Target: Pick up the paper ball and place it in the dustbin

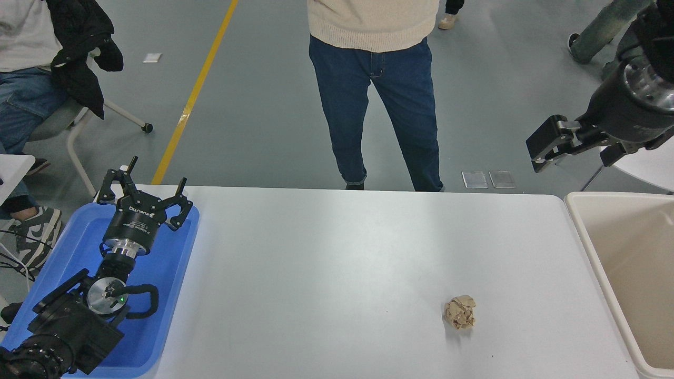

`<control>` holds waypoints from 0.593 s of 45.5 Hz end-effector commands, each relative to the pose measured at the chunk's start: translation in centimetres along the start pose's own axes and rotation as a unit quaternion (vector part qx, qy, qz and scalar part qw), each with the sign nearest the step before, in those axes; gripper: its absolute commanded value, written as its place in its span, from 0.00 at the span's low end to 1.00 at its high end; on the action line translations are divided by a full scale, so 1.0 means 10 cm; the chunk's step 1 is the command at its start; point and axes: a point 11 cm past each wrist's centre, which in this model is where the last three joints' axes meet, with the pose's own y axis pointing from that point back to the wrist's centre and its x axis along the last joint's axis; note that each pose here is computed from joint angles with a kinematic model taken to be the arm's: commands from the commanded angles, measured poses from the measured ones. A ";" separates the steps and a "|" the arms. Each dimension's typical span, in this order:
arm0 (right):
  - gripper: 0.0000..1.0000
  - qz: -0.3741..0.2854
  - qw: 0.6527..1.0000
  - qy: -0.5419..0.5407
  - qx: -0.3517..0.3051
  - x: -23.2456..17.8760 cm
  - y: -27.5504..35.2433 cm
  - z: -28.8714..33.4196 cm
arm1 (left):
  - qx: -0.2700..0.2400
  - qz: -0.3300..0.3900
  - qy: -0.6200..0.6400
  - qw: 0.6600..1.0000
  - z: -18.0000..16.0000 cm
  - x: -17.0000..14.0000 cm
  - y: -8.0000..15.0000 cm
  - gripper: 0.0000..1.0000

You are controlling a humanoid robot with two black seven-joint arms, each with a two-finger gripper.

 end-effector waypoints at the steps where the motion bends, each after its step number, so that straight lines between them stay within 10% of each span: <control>1: 1.00 0.000 1.000 0.000 0.002 0.00 0.00 0.00 | 0.000 0.000 0.000 1.000 0.00 0.00 0.00 1.00; 27: 1.00 0.001 1.000 0.001 0.004 0.01 0.00 -0.02 | 0.000 0.000 0.000 1.000 0.00 0.00 0.00 1.00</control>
